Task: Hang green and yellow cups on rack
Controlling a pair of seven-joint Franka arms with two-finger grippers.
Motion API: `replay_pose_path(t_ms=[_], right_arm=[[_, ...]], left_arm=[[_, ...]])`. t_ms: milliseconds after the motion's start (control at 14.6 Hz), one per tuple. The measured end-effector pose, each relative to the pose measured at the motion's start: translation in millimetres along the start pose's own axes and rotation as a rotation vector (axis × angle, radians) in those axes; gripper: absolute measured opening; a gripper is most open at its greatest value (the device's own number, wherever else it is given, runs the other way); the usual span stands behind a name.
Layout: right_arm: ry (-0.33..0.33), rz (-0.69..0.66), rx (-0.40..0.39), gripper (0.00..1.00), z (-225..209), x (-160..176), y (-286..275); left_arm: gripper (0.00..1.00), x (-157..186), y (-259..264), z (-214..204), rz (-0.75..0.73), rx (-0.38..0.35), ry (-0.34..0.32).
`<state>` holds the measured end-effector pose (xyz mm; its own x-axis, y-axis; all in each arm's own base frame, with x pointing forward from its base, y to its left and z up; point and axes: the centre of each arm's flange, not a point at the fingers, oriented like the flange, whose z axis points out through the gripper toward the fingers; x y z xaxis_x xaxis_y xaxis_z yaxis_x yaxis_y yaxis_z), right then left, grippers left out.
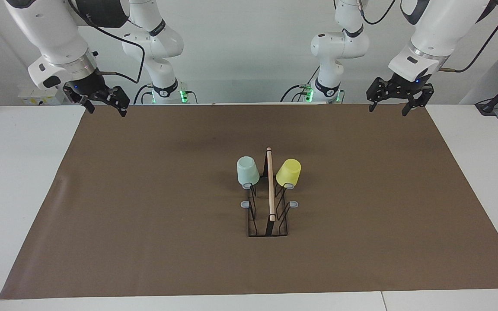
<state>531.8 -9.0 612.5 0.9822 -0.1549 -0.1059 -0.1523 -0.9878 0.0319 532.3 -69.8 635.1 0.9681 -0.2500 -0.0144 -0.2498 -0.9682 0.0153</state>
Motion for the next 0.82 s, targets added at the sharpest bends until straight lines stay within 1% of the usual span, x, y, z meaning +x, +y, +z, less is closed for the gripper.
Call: replay_pose_path(t_ms=[412, 618, 824], right_arm=[[0.013, -0.019, 0.0, 1.0, -3.3, 0.8, 0.3], [0.012, -0.052, 0.001, 1.0, -3.4, 0.9, 2.3], [0.008, -0.053, 0.001, 1.0, -2.0, 0.9, 2.9]], left_arm=[[1.0, 0.0, 0.0, 0.0, 0.0, 0.0, 0.0], [1.0, 0.0, 0.0, 0.0, 0.0, 0.0, 0.0], [1.0, 0.0, 0.0, 0.0, 0.0, 0.0, 0.0]])
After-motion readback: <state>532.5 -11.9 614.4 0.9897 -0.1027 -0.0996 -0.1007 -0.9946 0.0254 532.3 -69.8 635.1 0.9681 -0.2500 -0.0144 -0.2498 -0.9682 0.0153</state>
